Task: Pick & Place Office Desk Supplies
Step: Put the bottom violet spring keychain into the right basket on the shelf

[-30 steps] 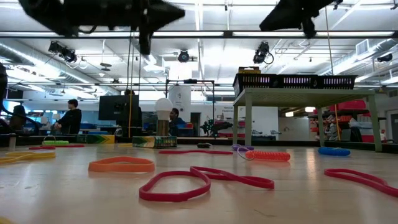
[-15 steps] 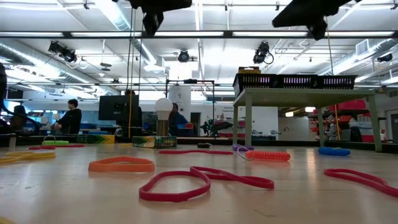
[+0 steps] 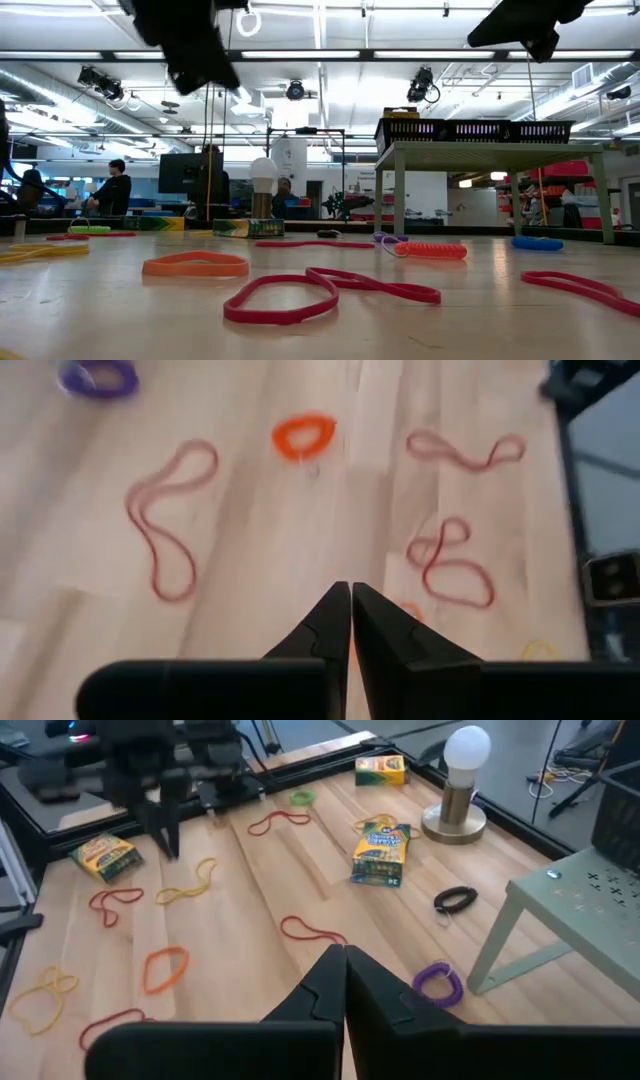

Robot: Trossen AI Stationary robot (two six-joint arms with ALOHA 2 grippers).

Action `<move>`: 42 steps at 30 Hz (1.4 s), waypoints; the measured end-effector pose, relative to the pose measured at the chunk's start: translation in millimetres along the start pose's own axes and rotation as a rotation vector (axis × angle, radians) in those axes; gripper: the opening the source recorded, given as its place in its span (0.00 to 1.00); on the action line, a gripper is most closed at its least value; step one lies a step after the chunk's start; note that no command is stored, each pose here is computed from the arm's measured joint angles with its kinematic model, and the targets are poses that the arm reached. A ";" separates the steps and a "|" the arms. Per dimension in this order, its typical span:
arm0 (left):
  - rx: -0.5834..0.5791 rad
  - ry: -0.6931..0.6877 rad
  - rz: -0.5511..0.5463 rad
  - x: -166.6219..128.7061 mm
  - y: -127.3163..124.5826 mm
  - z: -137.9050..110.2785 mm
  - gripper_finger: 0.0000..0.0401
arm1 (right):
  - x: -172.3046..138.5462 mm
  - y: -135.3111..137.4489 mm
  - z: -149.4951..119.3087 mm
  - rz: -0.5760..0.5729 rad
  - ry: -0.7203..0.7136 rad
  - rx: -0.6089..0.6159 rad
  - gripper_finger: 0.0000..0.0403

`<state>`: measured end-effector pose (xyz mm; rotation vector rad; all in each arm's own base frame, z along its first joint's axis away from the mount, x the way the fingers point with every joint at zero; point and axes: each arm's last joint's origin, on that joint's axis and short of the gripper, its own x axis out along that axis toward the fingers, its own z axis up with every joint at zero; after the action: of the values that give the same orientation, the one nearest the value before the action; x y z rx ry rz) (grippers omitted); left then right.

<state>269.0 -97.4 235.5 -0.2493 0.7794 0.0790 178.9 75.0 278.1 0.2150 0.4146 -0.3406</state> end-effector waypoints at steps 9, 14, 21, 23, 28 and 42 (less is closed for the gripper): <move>-0.136 0.074 0.068 14.0 14.1 -2.7 0.01 | 0.1 2.2 2.4 0.033 -0.010 0.024 0.03; -0.229 0.086 0.159 -2.9 47.4 7.8 0.01 | 0.0 4.0 4.1 0.062 -0.016 0.043 0.02; -0.292 0.090 0.236 -13.2 90.6 19.9 0.02 | 0.1 4.2 3.7 0.067 -0.010 0.058 0.01; -0.274 0.094 0.246 -13.0 96.1 21.0 0.02 | 0.2 4.2 3.5 0.066 -0.009 0.057 0.01; -0.285 0.092 0.270 -7.6 109.3 16.4 0.02 | 1.7 4.8 2.5 0.061 -0.002 0.078 0.02; -0.251 -0.343 -0.055 24.6 82.2 -30.5 0.01 | 64.1 29.1 -49.2 -0.111 0.236 0.301 0.14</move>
<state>252.3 -26.1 181.4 -0.4817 0.4192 0.1637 227.1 97.4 210.6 0.5312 0.6096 -0.4889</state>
